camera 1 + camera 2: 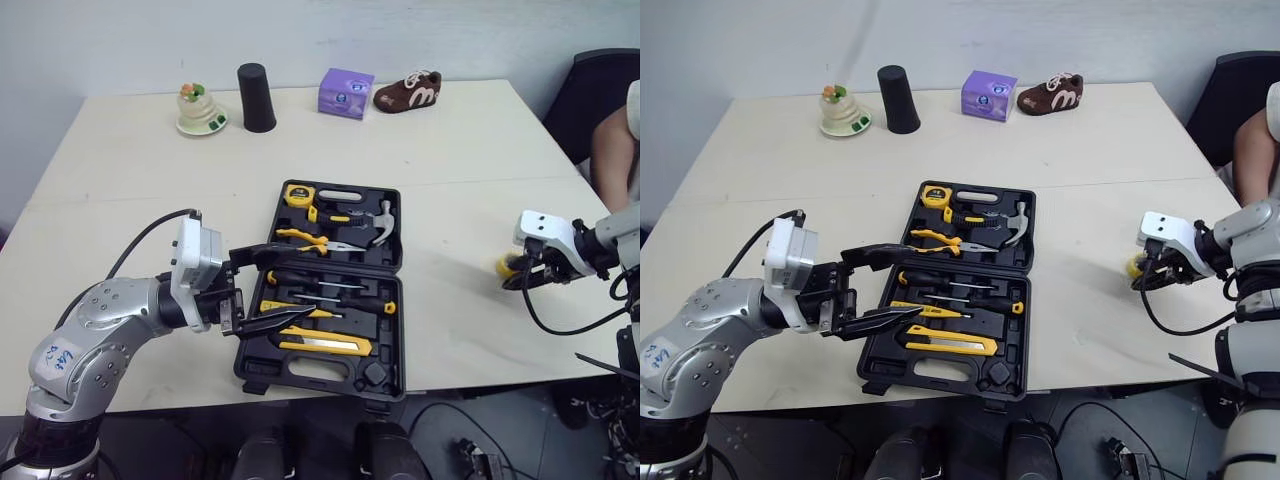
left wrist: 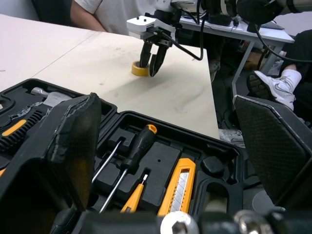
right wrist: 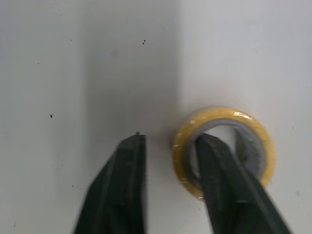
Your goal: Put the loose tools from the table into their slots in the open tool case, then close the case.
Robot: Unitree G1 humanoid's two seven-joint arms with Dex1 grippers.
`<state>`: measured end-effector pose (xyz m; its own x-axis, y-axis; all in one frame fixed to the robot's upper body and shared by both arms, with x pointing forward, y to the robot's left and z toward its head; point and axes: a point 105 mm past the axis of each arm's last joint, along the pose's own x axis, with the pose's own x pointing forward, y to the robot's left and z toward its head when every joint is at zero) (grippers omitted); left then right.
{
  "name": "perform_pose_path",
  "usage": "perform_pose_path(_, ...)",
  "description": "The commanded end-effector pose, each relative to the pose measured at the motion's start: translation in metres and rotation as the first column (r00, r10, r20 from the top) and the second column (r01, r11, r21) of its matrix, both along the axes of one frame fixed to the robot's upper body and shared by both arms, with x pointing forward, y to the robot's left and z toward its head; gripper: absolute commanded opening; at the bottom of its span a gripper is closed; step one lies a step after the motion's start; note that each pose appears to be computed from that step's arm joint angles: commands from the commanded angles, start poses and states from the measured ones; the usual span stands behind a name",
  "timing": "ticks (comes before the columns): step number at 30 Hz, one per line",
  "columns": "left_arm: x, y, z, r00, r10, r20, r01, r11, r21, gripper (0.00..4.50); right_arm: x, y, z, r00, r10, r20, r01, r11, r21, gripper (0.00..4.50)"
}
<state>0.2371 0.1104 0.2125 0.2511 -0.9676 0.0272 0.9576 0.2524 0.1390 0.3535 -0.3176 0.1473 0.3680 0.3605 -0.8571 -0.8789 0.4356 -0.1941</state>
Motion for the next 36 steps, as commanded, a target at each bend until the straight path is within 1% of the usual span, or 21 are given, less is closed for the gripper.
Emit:
perform_pose_path(1,-0.005,-0.005,0.007,0.998,-0.032,0.058,0.032,1.000,0.002,4.50,0.002,-0.005,0.010,0.999,0.002,0.050,-0.001,1.000,-0.025,0.04)
perform_pose_path(3,-0.007,-0.007,0.010,0.997,-0.050,0.063,0.051,0.999,-0.017,4.50,0.003,-0.003,0.012,0.996,0.043,0.074,-0.040,0.998,-0.046,0.04)
perform_pose_path(5,-0.011,-0.009,0.013,0.992,-0.087,0.088,0.088,0.996,-0.009,4.50,0.005,0.021,0.029,0.973,0.197,0.123,-0.198,0.980,-0.001,0.04)
perform_pose_path(7,-0.017,-0.005,0.007,0.988,-0.136,0.069,0.133,0.990,0.040,4.50,0.004,0.065,0.054,0.937,0.290,0.197,-0.328,0.924,0.199,0.04)
perform_pose_path(8,-0.019,-0.002,0.004,0.987,-0.152,0.042,0.150,0.987,0.055,4.50,-0.001,0.080,0.058,0.928,0.318,0.192,-0.361,0.895,0.262,0.04)
perform_pose_path(11,-0.020,0.007,-0.009,0.985,-0.169,0.026,0.163,0.976,0.140,4.50,-0.033,0.121,0.051,0.832,0.539,0.134,-0.555,0.794,0.248,0.04)
perform_pose_path(13,-0.021,0.009,-0.016,0.984,-0.175,0.028,0.167,0.969,0.183,4.50,-0.062,0.159,0.049,0.737,0.669,0.096,-0.663,0.687,0.298,0.04)
perform_pose_path(14,-0.022,0.009,-0.019,0.984,-0.178,0.028,0.169,0.965,0.199,4.50,-0.073,0.172,0.048,0.700,0.709,0.083,-0.694,0.648,0.314,0.04)
perform_pose_path(16,-0.024,0.008,-0.024,0.985,-0.173,0.025,0.165,0.966,0.200,4.50,-0.094,0.192,0.046,0.616,0.785,0.064,-0.757,0.568,0.324,0.04)
perform_pose_path(18,-0.025,0.007,-0.025,0.985,-0.168,0.027,0.160,0.968,0.192,4.50,-0.104,0.199,0.045,0.582,0.811,0.059,-0.780,0.536,0.323,0.04)
perform_pose_path(22,-0.031,0.007,-0.034,0.993,-0.114,0.017,0.109,0.980,0.167,4.50,-0.137,0.225,0.024,0.451,0.892,0.008,-0.836,0.420,0.354,0.04)
perform_pose_path(25,-0.035,0.007,-0.038,0.995,-0.100,0.007,0.097,0.981,0.170,4.50,-0.144,0.226,0.013,0.421,0.907,-0.013,-0.852,0.400,0.338,0.04)
perform_pose_path(29,-0.038,0.007,-0.040,0.996,-0.085,0.004,0.084,0.982,0.172,4.50,-0.146,0.230,0.011,0.426,0.905,-0.019,-0.849,0.407,0.337,0.04)
perform_pose_path(34,-0.040,0.009,-0.044,0.998,-0.060,-0.007,0.060,0.982,0.178,4.50,-0.134,0.222,-0.007,0.421,0.905,-0.066,-0.880,0.425,0.214,0.04)
perform_pose_path(36,-0.040,0.009,-0.044,0.998,-0.055,-0.005,0.055,0.982,0.180,4.50,-0.132,0.220,-0.010,0.421,0.904,-0.081,-0.881,0.428,0.200,0.04)
